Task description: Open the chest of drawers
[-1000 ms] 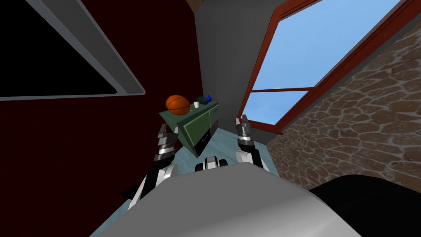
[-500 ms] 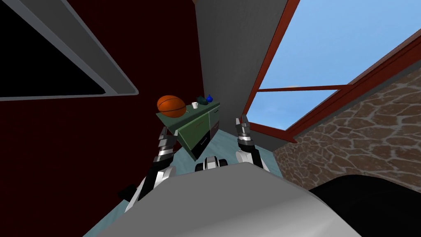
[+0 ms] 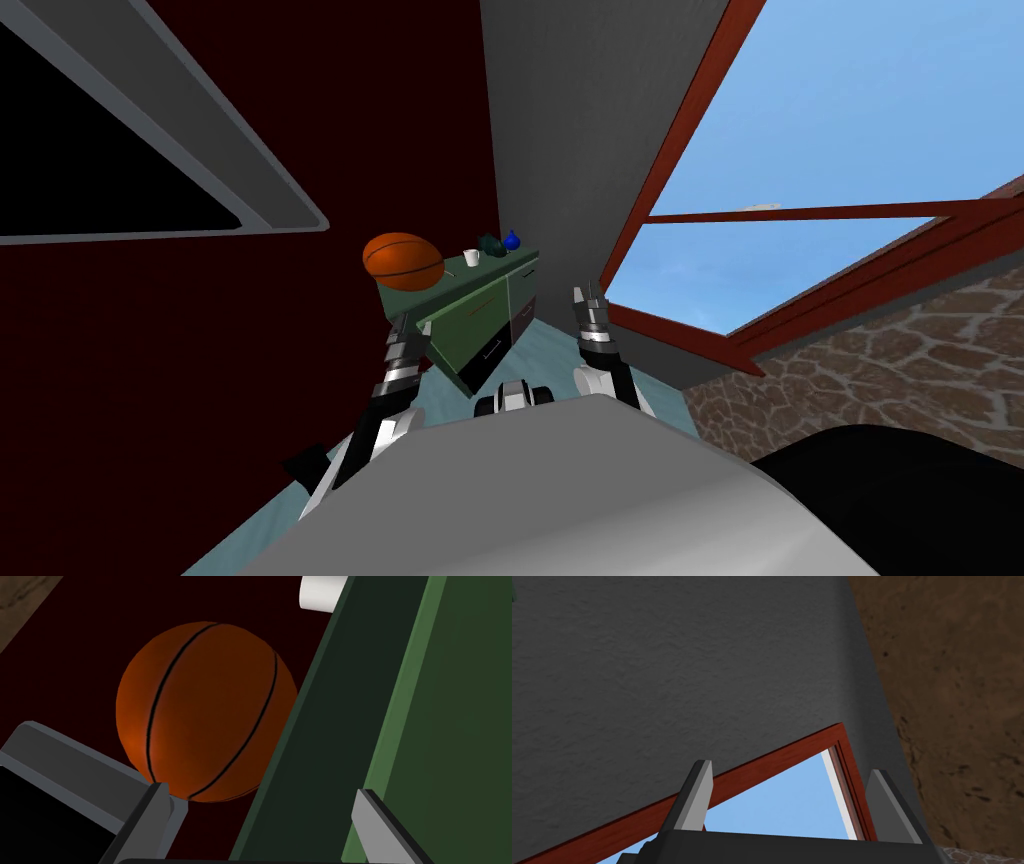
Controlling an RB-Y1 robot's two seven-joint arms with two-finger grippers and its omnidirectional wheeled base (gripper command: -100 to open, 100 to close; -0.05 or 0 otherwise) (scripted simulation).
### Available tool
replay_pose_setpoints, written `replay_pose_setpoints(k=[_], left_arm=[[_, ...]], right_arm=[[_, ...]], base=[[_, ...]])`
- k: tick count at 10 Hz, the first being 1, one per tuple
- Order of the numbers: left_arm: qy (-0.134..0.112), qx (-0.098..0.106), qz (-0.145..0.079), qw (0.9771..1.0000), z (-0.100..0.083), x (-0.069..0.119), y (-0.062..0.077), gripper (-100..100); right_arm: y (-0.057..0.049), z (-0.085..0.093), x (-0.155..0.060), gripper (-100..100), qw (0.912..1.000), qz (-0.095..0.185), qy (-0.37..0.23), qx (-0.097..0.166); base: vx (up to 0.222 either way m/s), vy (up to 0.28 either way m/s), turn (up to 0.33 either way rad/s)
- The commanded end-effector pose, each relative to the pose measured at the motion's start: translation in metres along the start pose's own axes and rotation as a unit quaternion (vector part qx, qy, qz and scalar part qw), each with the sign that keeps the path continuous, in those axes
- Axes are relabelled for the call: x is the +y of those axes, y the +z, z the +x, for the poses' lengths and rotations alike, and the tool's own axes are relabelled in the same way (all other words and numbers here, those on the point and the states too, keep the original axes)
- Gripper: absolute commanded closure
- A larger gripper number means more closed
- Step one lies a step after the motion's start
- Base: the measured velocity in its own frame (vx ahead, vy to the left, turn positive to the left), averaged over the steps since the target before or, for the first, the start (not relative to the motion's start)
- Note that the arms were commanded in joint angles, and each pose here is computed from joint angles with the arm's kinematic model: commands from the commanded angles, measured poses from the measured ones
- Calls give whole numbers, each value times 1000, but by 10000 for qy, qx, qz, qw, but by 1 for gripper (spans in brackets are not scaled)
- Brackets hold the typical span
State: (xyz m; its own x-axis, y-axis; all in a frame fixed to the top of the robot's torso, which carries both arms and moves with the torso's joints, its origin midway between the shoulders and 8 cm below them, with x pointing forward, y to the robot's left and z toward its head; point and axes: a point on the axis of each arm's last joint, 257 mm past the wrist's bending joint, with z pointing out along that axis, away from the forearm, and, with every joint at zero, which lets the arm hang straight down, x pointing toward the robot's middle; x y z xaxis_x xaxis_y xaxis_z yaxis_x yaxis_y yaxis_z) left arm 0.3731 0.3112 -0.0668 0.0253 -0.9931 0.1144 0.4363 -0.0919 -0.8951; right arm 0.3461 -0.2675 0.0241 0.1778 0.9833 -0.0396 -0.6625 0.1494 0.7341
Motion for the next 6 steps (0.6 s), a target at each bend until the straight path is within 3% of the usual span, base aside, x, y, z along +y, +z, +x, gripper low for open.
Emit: replay_pose_setpoints(k=[1,6], left_arm=[[-39,-140,-223,9996,-17,15,-7,-100],[-146,-468,-613,9969,-51,42,-23,-100]], right_arm=[[0,0,0,0,10000,0,0,0],[0,0,0,0,10000,-1,0,0]], base=[[153,-177,134],[135,-184,163]])
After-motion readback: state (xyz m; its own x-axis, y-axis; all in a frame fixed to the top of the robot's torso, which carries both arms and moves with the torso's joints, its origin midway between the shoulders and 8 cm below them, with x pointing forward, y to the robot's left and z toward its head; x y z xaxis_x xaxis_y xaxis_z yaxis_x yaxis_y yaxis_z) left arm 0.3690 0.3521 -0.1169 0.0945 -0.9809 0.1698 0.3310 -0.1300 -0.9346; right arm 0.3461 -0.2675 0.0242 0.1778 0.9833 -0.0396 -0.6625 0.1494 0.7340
